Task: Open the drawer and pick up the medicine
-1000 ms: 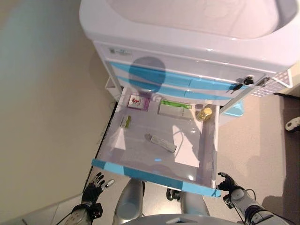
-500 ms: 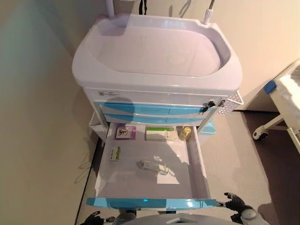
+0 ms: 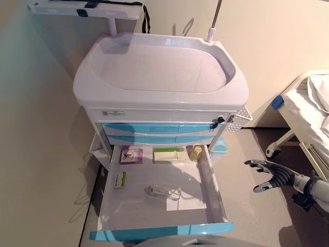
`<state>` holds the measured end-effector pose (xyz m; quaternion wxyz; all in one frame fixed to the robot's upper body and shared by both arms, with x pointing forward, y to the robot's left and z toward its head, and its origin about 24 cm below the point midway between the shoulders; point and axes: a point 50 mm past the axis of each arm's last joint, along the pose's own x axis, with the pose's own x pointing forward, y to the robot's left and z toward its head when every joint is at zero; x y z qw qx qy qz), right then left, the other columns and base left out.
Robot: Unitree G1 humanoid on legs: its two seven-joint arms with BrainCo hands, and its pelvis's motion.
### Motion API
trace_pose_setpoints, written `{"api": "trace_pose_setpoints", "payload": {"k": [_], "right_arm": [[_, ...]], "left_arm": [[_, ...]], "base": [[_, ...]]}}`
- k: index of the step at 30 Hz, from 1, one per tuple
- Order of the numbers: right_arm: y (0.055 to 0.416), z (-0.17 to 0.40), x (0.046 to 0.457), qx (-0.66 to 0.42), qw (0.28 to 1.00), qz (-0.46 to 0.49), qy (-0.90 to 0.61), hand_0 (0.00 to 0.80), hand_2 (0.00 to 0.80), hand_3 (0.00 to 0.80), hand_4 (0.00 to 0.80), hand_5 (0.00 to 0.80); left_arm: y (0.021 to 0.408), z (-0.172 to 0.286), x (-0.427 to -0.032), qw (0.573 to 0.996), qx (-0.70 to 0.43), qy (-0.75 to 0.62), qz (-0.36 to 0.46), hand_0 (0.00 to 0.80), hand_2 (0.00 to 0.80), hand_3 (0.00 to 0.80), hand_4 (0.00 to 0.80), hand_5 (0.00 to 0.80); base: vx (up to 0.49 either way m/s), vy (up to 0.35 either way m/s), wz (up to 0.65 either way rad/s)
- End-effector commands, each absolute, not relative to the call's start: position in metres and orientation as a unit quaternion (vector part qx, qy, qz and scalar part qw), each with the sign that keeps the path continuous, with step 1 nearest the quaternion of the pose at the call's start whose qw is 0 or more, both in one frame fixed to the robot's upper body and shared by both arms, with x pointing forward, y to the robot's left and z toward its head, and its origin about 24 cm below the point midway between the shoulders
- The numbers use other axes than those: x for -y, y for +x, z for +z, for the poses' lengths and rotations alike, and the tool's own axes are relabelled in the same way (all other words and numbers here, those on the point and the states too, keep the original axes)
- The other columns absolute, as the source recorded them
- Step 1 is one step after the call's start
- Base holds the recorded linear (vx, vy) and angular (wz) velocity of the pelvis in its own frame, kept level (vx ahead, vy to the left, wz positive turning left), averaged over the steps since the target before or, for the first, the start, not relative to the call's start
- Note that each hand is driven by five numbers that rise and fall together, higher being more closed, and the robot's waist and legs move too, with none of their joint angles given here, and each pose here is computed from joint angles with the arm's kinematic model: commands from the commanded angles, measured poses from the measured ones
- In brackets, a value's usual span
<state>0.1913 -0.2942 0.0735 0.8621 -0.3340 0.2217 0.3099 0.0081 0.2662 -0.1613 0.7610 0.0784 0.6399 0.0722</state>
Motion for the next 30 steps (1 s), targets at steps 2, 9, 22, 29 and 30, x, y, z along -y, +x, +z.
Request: {"api": "trace_pose_setpoints", "payload": {"k": [2,9,22,29,30], "right_arm": [[0.205,0.106,0.27,-0.191,0.867,0.391,-0.243,0.0,0.0,0.0,0.0,0.0],[0.211,0.122,0.242,-0.176,0.853,0.459,-0.177,0.0,0.0,0.0,0.0,0.0],[0.22,0.088,0.174,-0.133,0.858,0.496,0.018,0.0,0.0,0.0,0.0,0.0],[0.221,0.065,0.163,-0.111,0.888,0.441,0.07,0.0,0.0,0.0,0.0,0.0],[0.221,0.065,0.163,-0.111,0.888,0.441,0.07,0.0,0.0,0.0,0.0,0.0]], "left_arm": [[0.006,-0.163,-0.265,0.75,-0.654,0.072,0.062,0.0,0.0,0.0,0.0,0.0],[0.001,-0.162,-0.268,0.744,-0.66,0.077,0.07,0.0,0.0,0.0,0.0,0.0],[0.0,-0.16,-0.279,0.732,-0.668,0.099,0.089,0.0,0.0,0.0,0.0,0.0],[0.007,-0.16,-0.271,0.753,-0.646,0.104,0.065,0.0,0.0,0.0,0.0,0.0],[0.007,-0.16,-0.271,0.753,-0.646,0.104,0.065,0.0,0.0,0.0,0.0,0.0]], "base": [[0.015,-0.013,0.08],[0.011,-0.016,0.09],[0.006,-0.036,0.19],[-0.067,-0.039,0.41],[-0.034,-0.015,0.27]]}}
